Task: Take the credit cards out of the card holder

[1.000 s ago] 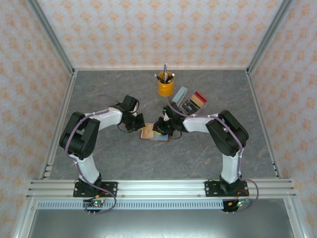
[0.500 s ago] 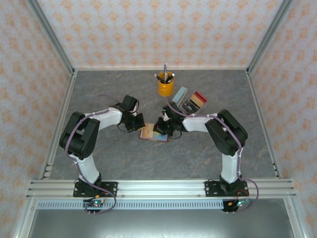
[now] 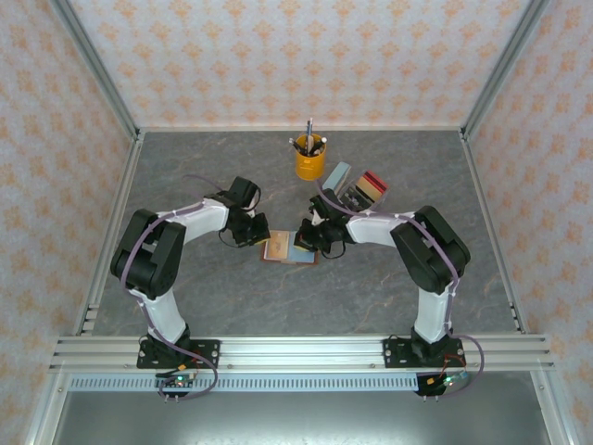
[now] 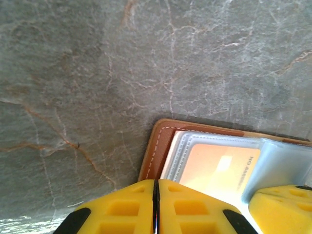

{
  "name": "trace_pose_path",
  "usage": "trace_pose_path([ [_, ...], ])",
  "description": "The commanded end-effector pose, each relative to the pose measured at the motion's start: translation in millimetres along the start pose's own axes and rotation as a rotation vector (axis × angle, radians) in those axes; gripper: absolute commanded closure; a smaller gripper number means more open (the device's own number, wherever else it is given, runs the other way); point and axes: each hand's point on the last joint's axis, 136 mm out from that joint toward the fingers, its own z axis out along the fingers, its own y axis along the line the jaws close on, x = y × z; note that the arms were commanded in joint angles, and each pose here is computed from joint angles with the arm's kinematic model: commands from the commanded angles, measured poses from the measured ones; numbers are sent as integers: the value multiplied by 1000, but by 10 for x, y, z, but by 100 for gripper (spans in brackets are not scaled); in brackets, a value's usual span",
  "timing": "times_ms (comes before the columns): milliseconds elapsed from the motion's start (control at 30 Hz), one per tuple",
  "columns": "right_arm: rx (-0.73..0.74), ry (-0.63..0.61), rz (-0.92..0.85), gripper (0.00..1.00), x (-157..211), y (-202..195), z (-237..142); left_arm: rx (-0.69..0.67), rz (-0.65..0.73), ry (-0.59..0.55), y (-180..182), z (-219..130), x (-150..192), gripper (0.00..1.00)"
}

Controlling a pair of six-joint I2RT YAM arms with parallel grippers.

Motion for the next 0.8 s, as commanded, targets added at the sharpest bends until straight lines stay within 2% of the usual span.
trace_pose_path([
  [0,-87,-6,-45,98,3,212,-110,37,33,-34,-134,-202,-32,88],
  [267,-129,14,-31,85,17,302,-43,108,13,25,-174,-137,144,87],
  [467,-97,24,-7,82,24,216,40,81,-7,64,-64,-3,238,87],
  [767,-85,57,-3,82,63,181,144,25,-36,88,88,127,285,91],
])
